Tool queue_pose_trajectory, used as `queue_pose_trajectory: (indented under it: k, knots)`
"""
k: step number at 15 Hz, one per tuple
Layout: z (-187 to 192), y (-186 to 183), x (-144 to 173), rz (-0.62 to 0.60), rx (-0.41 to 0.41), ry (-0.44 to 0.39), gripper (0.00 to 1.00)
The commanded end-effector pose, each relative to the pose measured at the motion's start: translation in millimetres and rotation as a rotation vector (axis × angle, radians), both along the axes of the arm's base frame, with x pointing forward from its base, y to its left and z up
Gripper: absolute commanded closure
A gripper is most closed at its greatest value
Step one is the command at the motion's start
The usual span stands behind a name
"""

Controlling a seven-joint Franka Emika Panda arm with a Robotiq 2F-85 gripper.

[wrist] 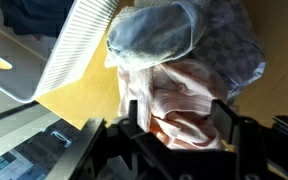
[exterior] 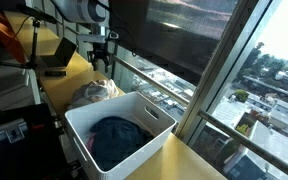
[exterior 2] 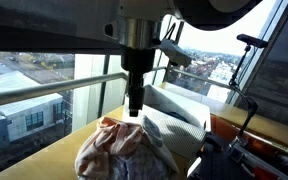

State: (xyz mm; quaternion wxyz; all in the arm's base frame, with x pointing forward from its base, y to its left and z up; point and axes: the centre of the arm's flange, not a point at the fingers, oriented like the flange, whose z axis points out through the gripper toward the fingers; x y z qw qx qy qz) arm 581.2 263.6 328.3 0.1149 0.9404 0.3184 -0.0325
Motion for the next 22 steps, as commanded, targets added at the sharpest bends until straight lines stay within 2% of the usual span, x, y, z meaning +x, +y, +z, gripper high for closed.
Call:
queue_pose_trajectory:
  k: [1, 5, 11, 14, 17, 22]
  knots:
    - [19.9, -17.1, 14.5, 0.018, -0.03, -0.006, 0.0]
    - [45.4, -67.0, 19.2, -0.01, -0.065, -0.049, 0.0]
    - [40.8, -205.3, 31.4, -0.169, -0.108, -0.073, 0.0]
    - [30.5, -264.0, 22.3, -0.238, -0.082, -0.075, 0.0]
    - [8.9, -298.0, 9.7, -0.284, -0.072, -0.106, 0.0]
    - [-36.7, -325.7, -23.8, -0.299, -0.017, -0.141, 0.0]
